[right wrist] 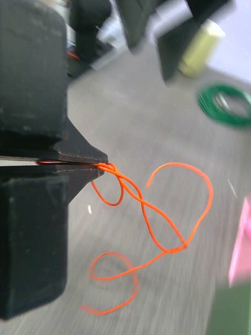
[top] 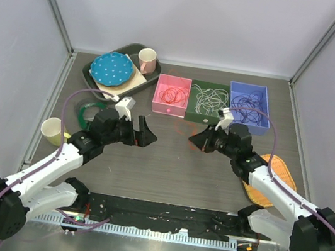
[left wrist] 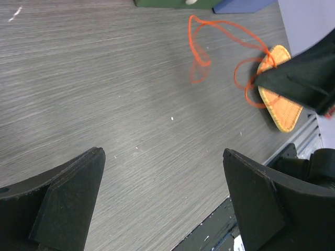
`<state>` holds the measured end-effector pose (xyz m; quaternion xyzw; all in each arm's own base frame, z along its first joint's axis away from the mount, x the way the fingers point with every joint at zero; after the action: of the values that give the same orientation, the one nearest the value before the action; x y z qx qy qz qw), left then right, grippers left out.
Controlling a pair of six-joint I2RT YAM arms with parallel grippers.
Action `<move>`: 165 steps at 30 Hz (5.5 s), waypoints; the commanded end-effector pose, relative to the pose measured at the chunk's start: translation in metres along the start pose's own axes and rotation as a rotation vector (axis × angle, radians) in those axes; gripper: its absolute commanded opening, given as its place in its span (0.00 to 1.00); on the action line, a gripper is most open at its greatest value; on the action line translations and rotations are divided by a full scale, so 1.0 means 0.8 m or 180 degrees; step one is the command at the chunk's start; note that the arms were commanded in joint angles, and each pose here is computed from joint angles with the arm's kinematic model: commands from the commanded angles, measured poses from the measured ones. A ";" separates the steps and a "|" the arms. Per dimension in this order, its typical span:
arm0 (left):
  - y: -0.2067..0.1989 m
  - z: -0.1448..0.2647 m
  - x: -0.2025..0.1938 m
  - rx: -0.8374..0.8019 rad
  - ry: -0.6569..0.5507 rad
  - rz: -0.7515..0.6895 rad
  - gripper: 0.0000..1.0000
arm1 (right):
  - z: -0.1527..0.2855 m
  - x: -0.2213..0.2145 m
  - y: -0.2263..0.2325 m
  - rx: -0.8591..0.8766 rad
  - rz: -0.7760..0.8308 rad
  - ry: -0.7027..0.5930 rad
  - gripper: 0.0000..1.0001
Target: Untangle the cables
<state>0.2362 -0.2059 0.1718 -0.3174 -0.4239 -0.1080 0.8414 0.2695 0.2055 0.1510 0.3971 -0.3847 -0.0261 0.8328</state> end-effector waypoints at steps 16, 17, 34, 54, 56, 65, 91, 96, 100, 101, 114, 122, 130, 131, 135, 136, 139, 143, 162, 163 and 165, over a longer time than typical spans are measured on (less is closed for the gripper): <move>-0.103 0.019 -0.034 -0.1946 -0.0241 -0.1107 1.00 | 0.055 -0.071 0.208 0.1947 0.0538 0.1124 0.01; -0.105 0.018 -0.033 -0.1975 -0.0263 -0.1144 1.00 | 0.053 -0.075 0.210 0.1953 0.0538 0.1166 0.01; -0.087 -0.019 -0.044 -0.1701 -0.0076 -0.1175 0.72 | 0.070 -0.094 0.240 0.2109 0.0575 0.1322 0.01; -0.128 -0.008 -0.023 -0.2161 -0.0294 -0.1455 0.57 | 0.096 -0.079 0.250 0.2200 0.0594 0.1137 0.01; -0.132 -0.009 -0.021 -0.2175 -0.0282 -0.1477 0.20 | 0.095 -0.080 0.250 0.2186 0.0586 0.1138 0.01; -0.132 0.001 -0.024 -0.2183 -0.0374 -0.1523 0.00 | 0.091 -0.075 0.242 0.2036 0.0580 0.1031 0.01; -0.020 -0.023 0.163 0.0814 -0.0980 -0.0773 0.00 | 0.102 -0.008 -0.030 -0.1184 -0.0226 -0.1207 0.96; -0.023 -0.037 0.223 0.0999 -0.1038 -0.0847 0.00 | 0.105 -0.016 -0.046 -0.1249 -0.0162 -0.1233 0.96; -0.040 -0.035 0.301 0.1010 -0.1297 -0.0829 0.00 | 0.107 -0.018 -0.051 -0.1268 -0.0161 -0.1256 0.95; -0.042 -0.034 0.314 0.1014 -0.1333 -0.0831 0.00 | 0.107 -0.018 -0.051 -0.1267 -0.0166 -0.1257 0.96; -0.061 0.011 0.455 0.1069 -0.1969 -0.0741 0.00 | 0.112 -0.012 -0.064 -0.1404 -0.0110 -0.1407 0.96; -0.072 0.036 0.461 0.0982 -0.2132 -0.0800 0.00 | 0.114 -0.010 -0.064 -0.1399 -0.0112 -0.1437 0.96; -0.071 0.003 0.469 0.0938 -0.2095 -0.0833 0.00 | 0.115 -0.011 -0.063 -0.1376 -0.0107 -0.1429 0.96; -0.069 0.000 0.470 0.0947 -0.2093 -0.0825 0.00 | 0.115 -0.010 -0.063 -0.1376 -0.0109 -0.1436 0.96; -0.061 -0.027 0.466 0.0968 -0.2024 -0.0842 0.00 | 0.116 -0.011 -0.064 -0.1376 -0.0109 -0.1436 0.96; -0.058 -0.033 0.464 0.0984 -0.1992 -0.0846 0.00 | 0.116 -0.011 -0.064 -0.1377 -0.0106 -0.1442 0.96; -0.047 -0.048 0.460 0.1056 -0.1924 -0.0839 0.00 | 0.117 -0.011 -0.064 -0.1376 -0.0108 -0.1448 0.96; -0.022 -0.079 0.443 0.1225 -0.1773 -0.0824 0.00 | 0.117 -0.011 -0.065 -0.1375 -0.0112 -0.1449 0.96; 0.104 -0.255 0.265 0.1472 -0.0291 -0.0841 0.00 | 0.114 -0.015 -0.073 -0.1483 -0.0087 -0.1424 0.96; 0.108 -0.261 0.257 0.1477 -0.0233 -0.0827 0.00 | 0.113 -0.016 -0.074 -0.1496 -0.0082 -0.1419 0.96; 0.121 -0.274 0.235 0.1529 -0.0068 -0.0780 0.00 | 0.113 -0.016 -0.074 -0.1503 -0.0076 -0.1414 0.95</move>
<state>0.5383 -0.2513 0.2300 -0.0694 -0.5325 -0.0863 0.8392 0.2120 0.1138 0.1329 0.1863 -0.5228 -0.1978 0.8080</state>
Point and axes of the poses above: each gripper's point midway between its finger pads, its own z axis back along the fingers, its own y axis along the line the jaws close on, x = y × z, the point moved 1 cm from there along z, back along the fingers, and after that the axes turned 10 degrees about -z, right-handed, at the moved point
